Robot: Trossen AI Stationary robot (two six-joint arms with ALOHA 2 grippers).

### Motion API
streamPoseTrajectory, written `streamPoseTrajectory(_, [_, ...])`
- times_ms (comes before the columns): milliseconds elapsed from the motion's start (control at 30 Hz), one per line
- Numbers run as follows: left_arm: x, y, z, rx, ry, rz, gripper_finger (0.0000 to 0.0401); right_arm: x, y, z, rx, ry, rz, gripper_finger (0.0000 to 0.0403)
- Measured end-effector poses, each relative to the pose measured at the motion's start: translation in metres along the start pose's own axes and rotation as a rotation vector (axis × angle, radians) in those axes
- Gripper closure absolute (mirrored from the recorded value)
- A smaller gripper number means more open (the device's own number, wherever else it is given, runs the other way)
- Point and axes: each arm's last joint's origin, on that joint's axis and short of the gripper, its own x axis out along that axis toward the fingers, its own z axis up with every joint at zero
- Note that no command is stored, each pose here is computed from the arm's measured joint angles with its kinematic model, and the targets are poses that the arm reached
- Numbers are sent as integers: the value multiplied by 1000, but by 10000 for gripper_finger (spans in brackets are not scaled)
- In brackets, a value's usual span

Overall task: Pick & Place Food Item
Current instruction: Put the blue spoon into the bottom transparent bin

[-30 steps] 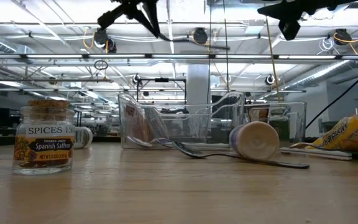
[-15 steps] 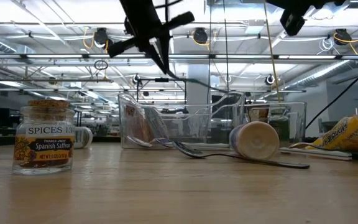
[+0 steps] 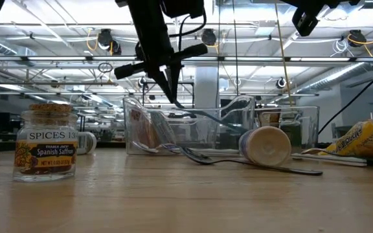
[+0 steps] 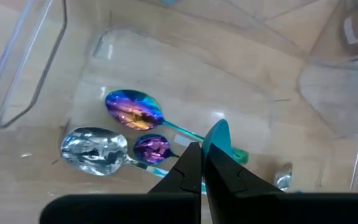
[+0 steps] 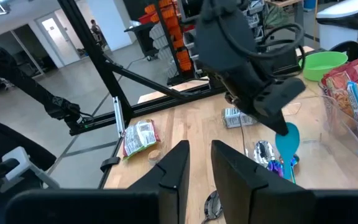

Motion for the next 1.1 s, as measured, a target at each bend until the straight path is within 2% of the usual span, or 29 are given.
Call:
streamPoseTrajectory(433, [18, 0, 16, -45, 51, 67, 397, 0, 0, -1, -27, 9, -4, 349])
streamPoseTrajectory(1100, [34, 6, 34, -34, 154, 171, 395, 1, -1, -2, -72, 16, -9, 349])
